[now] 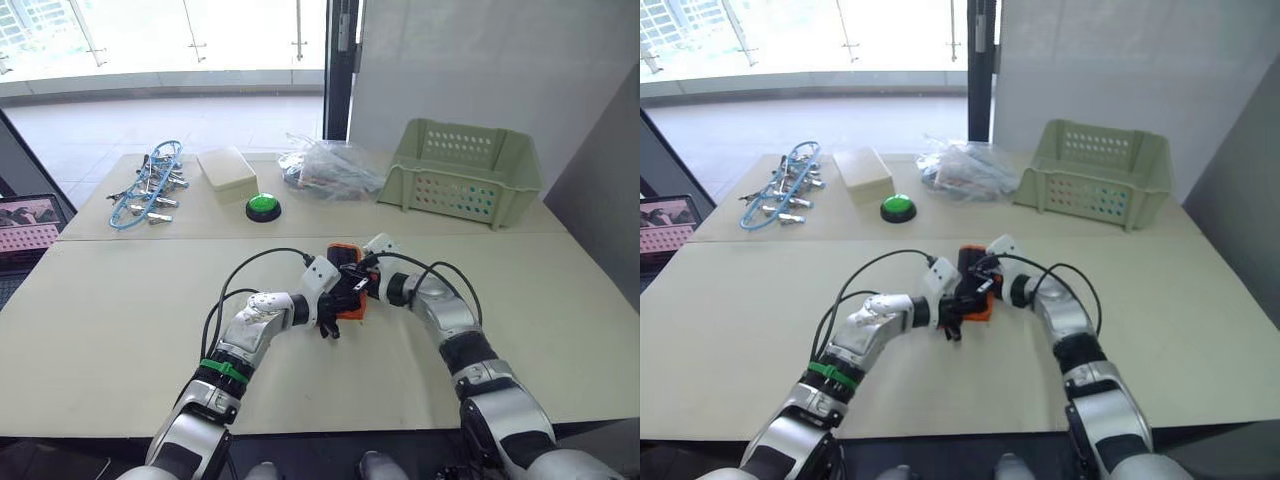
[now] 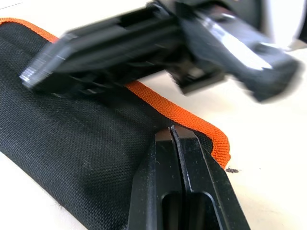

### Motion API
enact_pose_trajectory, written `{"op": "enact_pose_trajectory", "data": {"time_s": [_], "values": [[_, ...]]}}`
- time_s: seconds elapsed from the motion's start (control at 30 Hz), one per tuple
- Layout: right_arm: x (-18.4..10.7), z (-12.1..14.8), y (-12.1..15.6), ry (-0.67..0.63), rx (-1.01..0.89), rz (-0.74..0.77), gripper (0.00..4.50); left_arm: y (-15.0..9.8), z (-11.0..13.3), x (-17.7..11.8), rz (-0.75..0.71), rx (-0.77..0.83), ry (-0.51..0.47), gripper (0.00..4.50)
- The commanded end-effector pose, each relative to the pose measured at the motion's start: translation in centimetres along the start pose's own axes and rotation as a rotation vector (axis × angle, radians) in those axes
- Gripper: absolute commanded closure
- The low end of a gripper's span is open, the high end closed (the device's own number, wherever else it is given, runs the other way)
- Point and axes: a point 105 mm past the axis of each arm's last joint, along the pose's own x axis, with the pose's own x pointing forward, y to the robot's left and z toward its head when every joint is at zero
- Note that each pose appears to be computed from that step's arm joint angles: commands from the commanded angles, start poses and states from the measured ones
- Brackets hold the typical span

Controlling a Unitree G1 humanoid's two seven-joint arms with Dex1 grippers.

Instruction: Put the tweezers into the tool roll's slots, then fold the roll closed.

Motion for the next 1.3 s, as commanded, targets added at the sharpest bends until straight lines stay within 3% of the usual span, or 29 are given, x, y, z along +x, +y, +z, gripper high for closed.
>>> {"op": "enact_pose_trajectory", "data": {"time_s": [0.03,0.27,0.37,0.47,0.57,0.63,0.73,0.8,0.87,1.0,1.2,1.27,1.3], "values": [[0.4,-3.0,-1.2,0.12,0.039,-0.099,4.5,-0.4,-4.8,-0.4,0.003,-0.084,0.156,4.48],[1.0,-3.1,-2.7,0.181,0.018,-0.22,4.5,0.1,-4.1,-1.2,0.032,-0.096,0.118,4.48],[1.4,-0.7,-2.8,0.069,0.011,-0.208,4.5,-0.1,-2.1,-1.6,0.01,-0.055,0.029,4.48],[0.6,3.9,-4.0,-0.145,-0.124,-0.253,4.5,-1.3,1.2,-2.5,-0.042,0.068,-0.1,4.48],[-0.6,6.8,-4.5,-0.282,-0.182,-0.246,4.5,-0.8,4.6,-4.3,0.022,0.111,-0.212,4.48],[-1.3,7.7,-4.5,-0.322,-0.212,-0.214,4.5,-0.6,6.2,-5.7,0.053,0.107,-0.266,4.48],[-3.3,7.2,-4.8,-0.332,-0.23,-0.143,4.5,0.3,6.7,-9.3,0.158,0.154,-0.279,4.48],[-4.9,6.6,-4.9,-0.328,-0.243,-0.104,4.5,1.0,6.4,-11.6,0.24,0.16,-0.271,3.93],[-6.8,5.9,-5.3,-0.313,-0.266,-0.09,3.94,1.6,5.0,-14.0,0.323,0.205,-0.202,3.34],[-10.8,4.4,-6.7,-0.268,-0.278,-0.127,2.63,2.9,1.0,-19.4,0.47,0.343,0.026,2.02],[-16.5,0.1,-7.9,-0.166,-0.257,-0.196,0.58,4.5,-2.0,-26.5,0.673,0.341,0.134,0.03],[-17.5,-1.2,-7.7,-0.14,-0.225,-0.193,0.02,4.6,-3.2,-28.2,0.719,0.319,0.162,0.0],[-18.2,-2.0,-7.6,-0.122,-0.202,-0.196,0.02,4.3,-4.2,-29.2,0.721,0.281,0.191,0.0]]}}
